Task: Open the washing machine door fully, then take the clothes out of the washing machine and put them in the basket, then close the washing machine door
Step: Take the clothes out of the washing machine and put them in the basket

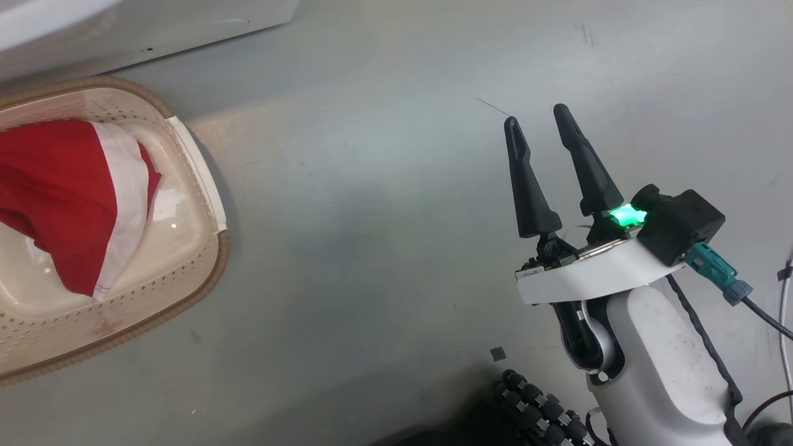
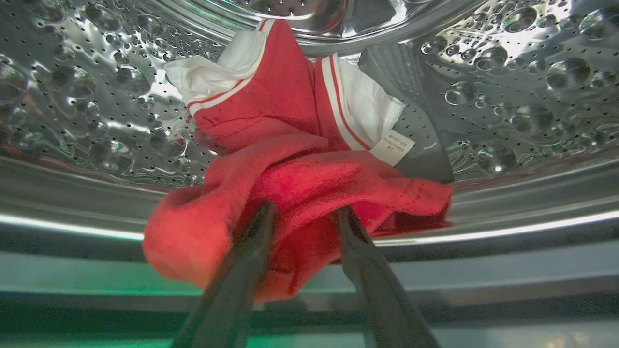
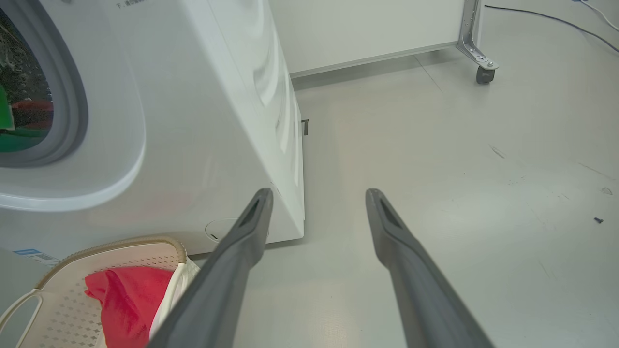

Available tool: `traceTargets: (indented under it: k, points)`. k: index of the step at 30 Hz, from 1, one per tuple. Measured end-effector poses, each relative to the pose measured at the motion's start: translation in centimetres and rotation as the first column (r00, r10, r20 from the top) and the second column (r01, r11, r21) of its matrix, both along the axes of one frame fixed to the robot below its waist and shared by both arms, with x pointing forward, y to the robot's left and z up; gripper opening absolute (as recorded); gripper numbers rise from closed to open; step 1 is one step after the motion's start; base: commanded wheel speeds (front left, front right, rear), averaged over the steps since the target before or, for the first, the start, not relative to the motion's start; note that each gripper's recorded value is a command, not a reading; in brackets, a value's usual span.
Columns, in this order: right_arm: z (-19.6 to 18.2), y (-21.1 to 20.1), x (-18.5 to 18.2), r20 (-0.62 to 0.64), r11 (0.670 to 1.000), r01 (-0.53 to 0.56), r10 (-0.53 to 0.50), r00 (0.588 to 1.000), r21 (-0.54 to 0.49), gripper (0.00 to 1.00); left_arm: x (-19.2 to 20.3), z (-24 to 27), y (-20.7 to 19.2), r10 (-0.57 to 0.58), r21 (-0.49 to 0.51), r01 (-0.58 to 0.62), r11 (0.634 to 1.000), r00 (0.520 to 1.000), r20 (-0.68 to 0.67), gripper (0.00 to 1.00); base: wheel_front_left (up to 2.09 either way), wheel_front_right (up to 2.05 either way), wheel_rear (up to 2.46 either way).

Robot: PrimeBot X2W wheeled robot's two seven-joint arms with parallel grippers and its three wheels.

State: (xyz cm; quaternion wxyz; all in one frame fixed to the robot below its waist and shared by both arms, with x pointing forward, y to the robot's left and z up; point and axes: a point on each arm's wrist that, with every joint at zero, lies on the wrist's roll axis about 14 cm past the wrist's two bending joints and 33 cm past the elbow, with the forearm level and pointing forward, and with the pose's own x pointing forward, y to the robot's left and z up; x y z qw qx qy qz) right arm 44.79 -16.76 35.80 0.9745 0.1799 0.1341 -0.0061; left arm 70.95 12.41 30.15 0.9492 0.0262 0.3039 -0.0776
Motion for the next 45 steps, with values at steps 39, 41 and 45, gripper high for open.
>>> traceTargets:
  k: [39,41,45]
  points:
    - [1.2,0.2,1.1,0.045,1.000,-0.003,0.002,0.999,0.022,1.00,1.6,8.1,-1.9,-0.099,0.005,0.103,0.995,0.936,0.338,0.00,0.00,0.00,0.00]
    - [1.4,0.3,1.2,0.051,1.000,-0.004,0.003,0.999,0.022,1.00,1.3,8.9,-2.1,-0.089,-0.014,0.102,0.995,0.925,0.369,0.00,0.00,0.00,0.00]
    - [2.0,0.4,1.3,0.065,1.000,-0.010,0.009,0.998,0.016,1.00,0.2,9.5,-2.6,-0.070,-0.056,0.101,0.993,0.910,0.408,0.00,0.00,0.00,0.00]
